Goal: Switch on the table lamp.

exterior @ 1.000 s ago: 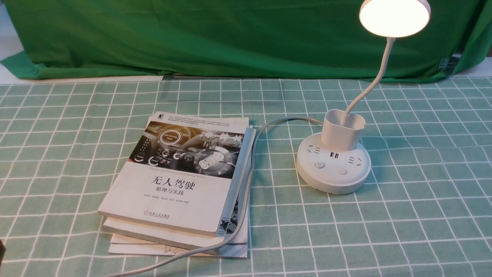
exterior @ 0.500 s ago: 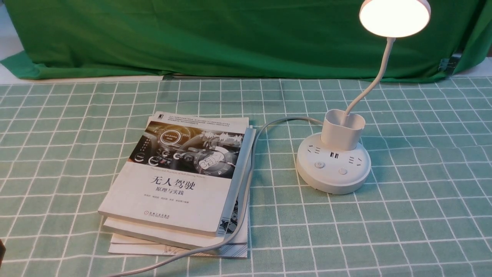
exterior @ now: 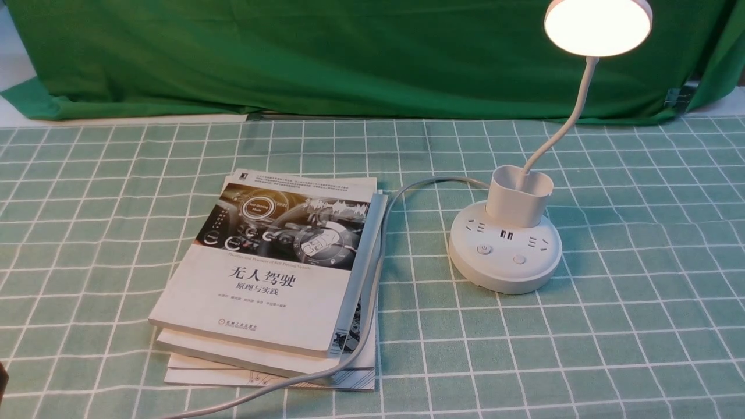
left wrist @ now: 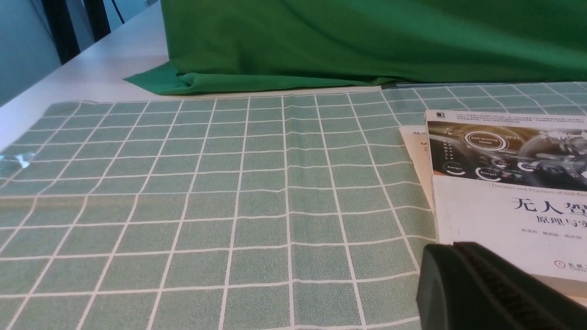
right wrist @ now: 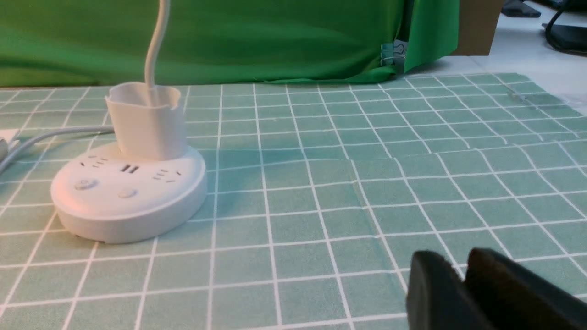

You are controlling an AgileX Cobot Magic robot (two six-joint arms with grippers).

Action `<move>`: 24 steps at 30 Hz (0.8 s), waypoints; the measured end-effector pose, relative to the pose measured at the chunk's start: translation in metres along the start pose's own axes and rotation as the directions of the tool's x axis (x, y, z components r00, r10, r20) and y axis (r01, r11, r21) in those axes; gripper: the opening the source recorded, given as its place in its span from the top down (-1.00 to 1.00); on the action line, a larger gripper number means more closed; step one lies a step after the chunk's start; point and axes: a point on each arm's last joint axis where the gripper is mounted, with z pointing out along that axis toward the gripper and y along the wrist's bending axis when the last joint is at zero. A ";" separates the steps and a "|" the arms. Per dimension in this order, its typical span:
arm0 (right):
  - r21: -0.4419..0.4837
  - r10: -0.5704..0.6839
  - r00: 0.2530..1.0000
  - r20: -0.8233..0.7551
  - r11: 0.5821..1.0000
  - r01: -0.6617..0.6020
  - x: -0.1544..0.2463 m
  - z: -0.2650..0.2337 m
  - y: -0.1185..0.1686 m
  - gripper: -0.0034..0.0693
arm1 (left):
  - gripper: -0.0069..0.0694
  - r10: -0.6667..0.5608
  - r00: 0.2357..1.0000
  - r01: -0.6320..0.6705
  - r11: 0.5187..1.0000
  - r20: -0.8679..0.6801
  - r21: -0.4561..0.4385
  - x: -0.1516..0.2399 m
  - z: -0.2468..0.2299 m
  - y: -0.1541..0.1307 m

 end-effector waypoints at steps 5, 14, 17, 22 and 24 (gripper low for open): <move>0.000 0.005 1.000 0.000 1.000 -0.005 0.000 0.000 0.000 0.41 | 0.76 0.000 1.000 0.000 1.000 0.000 0.000 0.000 0.000 0.000; 0.000 0.005 1.000 0.000 1.000 -0.005 0.000 0.000 0.000 0.39 | 0.76 0.000 1.000 0.000 1.000 0.000 0.000 0.000 0.000 0.000; 0.000 0.005 1.000 0.000 1.000 -0.005 0.000 0.000 0.000 0.37 | 0.76 0.000 1.000 0.000 1.000 0.000 0.000 0.000 0.000 0.000; 0.000 0.005 1.000 -0.001 1.000 -0.005 0.000 0.000 0.000 0.34 | 0.76 0.000 1.000 0.000 1.000 0.000 0.000 0.000 0.000 0.000; 0.000 0.005 1.000 -0.001 1.000 -0.005 0.000 0.000 0.000 0.32 | 0.76 0.000 1.000 0.000 1.000 0.000 0.000 0.000 0.000 0.000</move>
